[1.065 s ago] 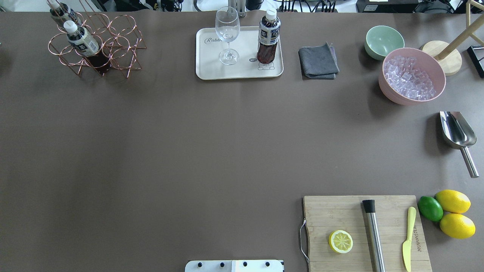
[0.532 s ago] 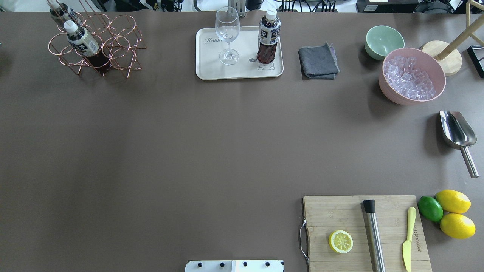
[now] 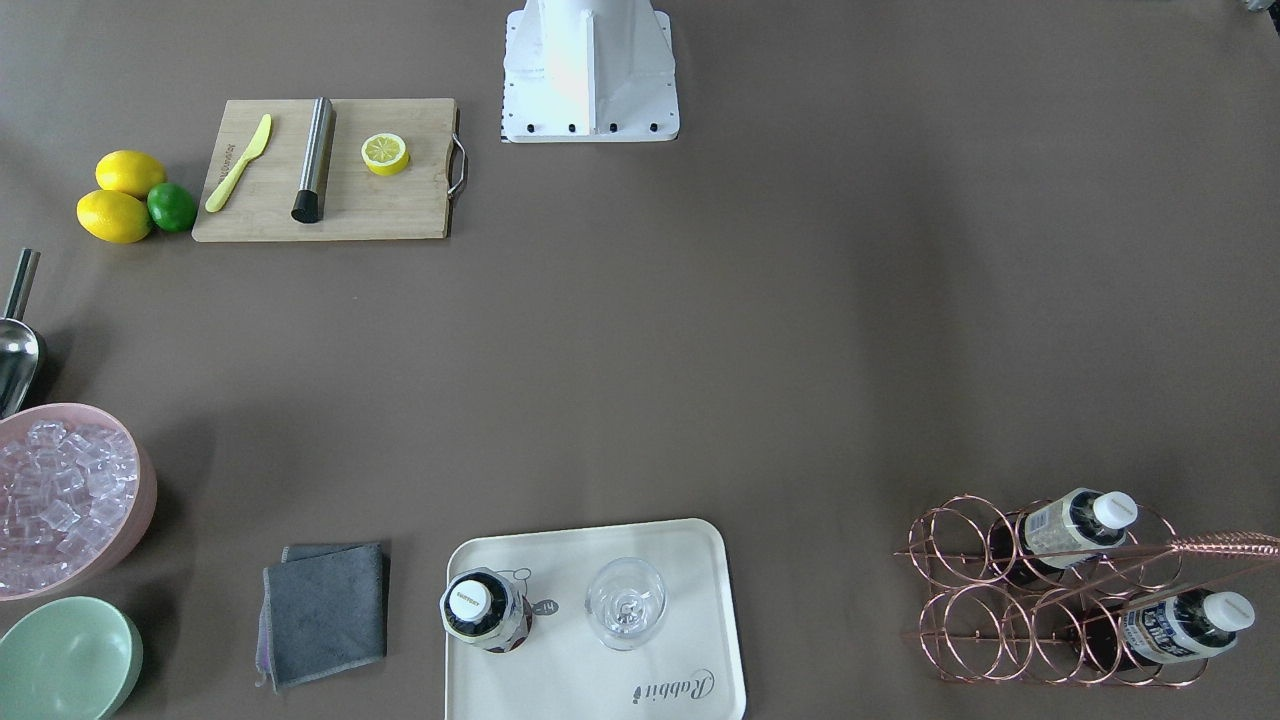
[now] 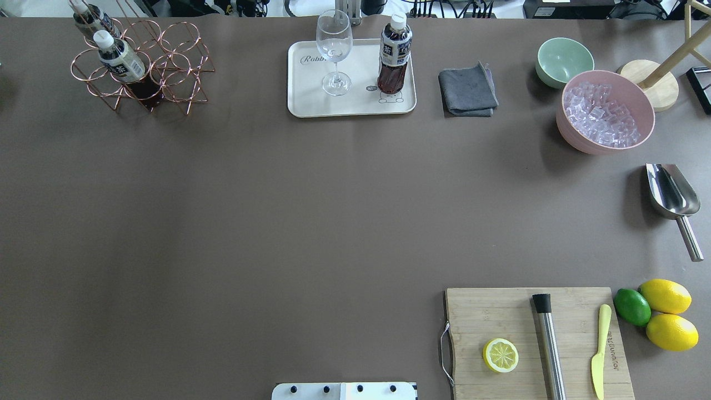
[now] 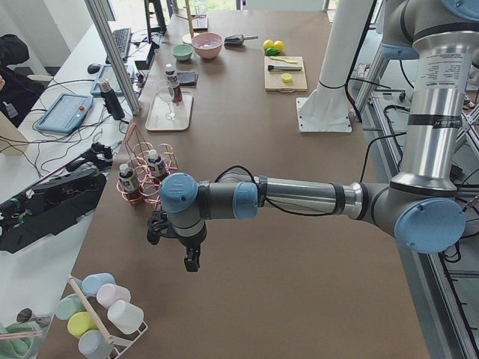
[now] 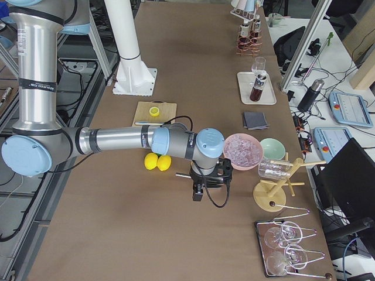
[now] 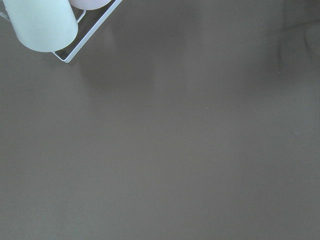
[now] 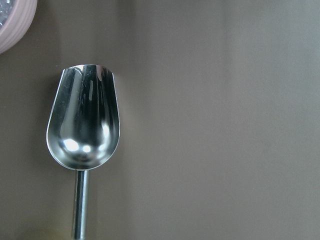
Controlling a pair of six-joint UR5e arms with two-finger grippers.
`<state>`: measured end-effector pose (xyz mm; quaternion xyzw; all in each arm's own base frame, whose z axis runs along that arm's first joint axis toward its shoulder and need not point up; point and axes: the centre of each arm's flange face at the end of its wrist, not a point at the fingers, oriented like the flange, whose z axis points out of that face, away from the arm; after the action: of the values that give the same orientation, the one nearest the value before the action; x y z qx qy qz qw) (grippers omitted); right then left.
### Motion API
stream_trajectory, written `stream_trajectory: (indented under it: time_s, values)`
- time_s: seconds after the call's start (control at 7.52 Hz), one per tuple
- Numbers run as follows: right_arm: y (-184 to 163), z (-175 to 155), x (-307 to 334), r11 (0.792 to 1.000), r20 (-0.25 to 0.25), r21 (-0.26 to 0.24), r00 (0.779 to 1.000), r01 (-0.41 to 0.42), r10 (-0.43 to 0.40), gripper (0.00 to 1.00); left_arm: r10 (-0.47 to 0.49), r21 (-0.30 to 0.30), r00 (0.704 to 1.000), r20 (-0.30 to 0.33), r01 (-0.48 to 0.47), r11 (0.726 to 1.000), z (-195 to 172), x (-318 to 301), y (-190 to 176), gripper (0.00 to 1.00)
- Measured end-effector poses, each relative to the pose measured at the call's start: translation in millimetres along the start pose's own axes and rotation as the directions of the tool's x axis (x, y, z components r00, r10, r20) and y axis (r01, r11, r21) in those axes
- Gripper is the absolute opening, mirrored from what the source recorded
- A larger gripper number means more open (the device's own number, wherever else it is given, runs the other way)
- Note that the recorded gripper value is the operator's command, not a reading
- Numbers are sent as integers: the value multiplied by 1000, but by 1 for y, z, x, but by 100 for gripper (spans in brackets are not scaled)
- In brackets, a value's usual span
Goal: Take tea from basket to plate
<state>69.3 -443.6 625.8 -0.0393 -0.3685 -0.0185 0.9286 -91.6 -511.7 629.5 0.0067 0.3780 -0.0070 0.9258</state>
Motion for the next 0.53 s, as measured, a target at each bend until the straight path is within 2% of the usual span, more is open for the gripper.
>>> stream_trajectory:
  time_s: [0.53]
  values:
    - [-1,0,0,1000,-3,0,1000,3,-3,100,11,-4,1000,1,-11,1000,2,5,-1,98]
